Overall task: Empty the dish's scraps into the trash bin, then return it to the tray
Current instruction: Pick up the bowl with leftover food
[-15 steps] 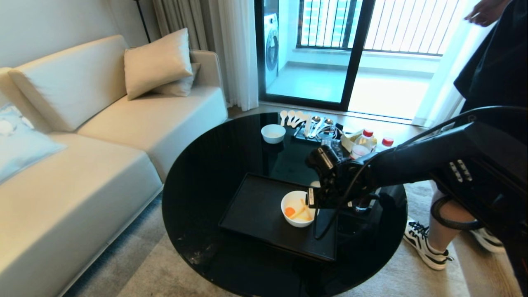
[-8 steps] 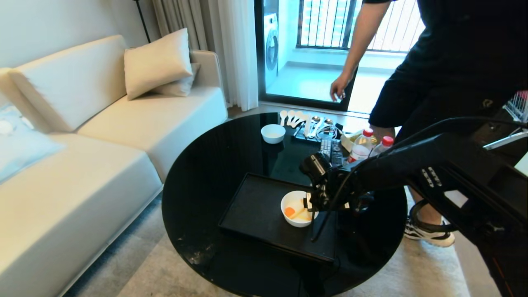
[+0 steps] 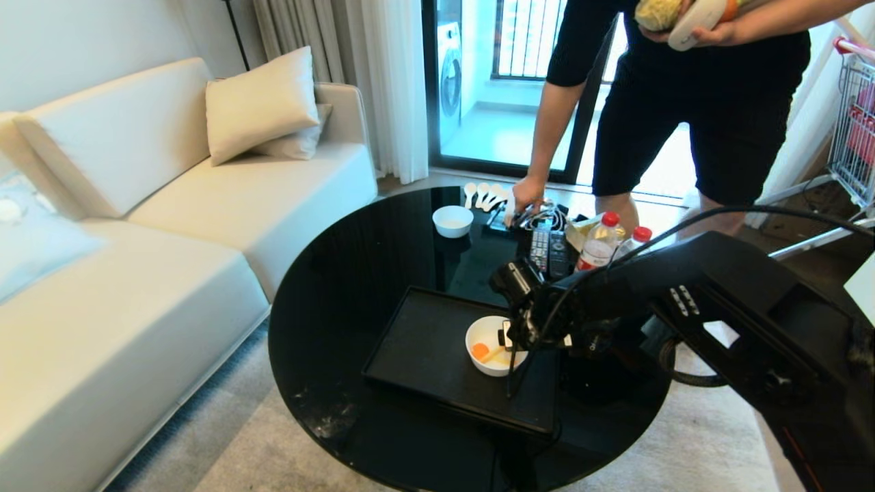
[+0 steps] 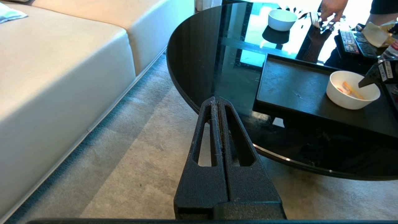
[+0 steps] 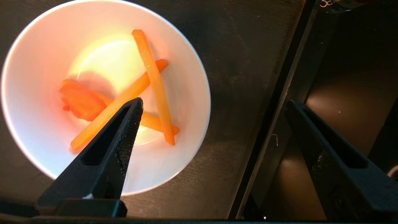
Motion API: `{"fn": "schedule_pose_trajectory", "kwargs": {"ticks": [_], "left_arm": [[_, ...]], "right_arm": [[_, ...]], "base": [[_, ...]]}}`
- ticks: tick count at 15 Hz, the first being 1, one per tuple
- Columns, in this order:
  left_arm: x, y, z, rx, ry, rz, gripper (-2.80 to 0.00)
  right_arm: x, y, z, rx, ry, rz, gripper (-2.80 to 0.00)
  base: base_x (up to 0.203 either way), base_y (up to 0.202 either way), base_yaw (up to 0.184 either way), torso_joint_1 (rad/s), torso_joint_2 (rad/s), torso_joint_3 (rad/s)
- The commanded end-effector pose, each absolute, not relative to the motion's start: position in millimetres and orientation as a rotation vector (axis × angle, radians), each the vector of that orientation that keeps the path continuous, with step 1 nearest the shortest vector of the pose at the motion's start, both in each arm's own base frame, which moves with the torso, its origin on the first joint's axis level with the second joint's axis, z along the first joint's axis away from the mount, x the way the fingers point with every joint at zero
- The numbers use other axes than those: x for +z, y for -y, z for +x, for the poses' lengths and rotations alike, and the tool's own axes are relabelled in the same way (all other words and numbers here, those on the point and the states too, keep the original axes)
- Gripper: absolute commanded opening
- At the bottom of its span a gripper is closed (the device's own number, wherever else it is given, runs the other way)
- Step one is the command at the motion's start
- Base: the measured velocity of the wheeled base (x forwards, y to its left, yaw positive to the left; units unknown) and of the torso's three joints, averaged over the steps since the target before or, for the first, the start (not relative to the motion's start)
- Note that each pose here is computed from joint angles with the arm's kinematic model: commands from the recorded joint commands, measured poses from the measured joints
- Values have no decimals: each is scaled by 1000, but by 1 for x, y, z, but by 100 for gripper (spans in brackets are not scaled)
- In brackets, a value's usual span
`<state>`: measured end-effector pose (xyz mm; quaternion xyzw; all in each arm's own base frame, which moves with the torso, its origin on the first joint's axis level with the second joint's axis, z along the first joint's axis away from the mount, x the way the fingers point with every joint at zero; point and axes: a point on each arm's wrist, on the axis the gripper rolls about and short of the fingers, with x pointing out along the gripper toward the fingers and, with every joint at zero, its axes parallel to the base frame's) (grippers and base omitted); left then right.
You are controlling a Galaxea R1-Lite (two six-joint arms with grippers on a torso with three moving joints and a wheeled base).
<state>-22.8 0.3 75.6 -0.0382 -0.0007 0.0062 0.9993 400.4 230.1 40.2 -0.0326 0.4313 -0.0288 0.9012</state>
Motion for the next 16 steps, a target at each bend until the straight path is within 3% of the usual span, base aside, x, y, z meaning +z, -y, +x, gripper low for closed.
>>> {"fn": "schedule_pose_trajectory", "kwargs": {"ticks": [1, 12, 13, 16], "left_arm": [[76, 0, -23, 12, 3, -78, -280], [76, 0, -23, 13, 2, -77, -280], [76, 0, -23, 12, 2, -78, -280], [76, 0, -23, 12, 2, -77, -280]], "right_arm": [[34, -227, 403, -74, -902, -69, 0], [18, -220, 410, -100, -916, -71, 0], [17, -220, 410, -99, -916, -73, -280], [12, -222, 410, -98, -922, -76, -280]], "base": [[0, 0, 0, 0, 0, 0], [0, 0, 0, 0, 0, 0], [0, 0, 0, 0, 0, 0], [0, 0, 0, 0, 0, 0]]}}
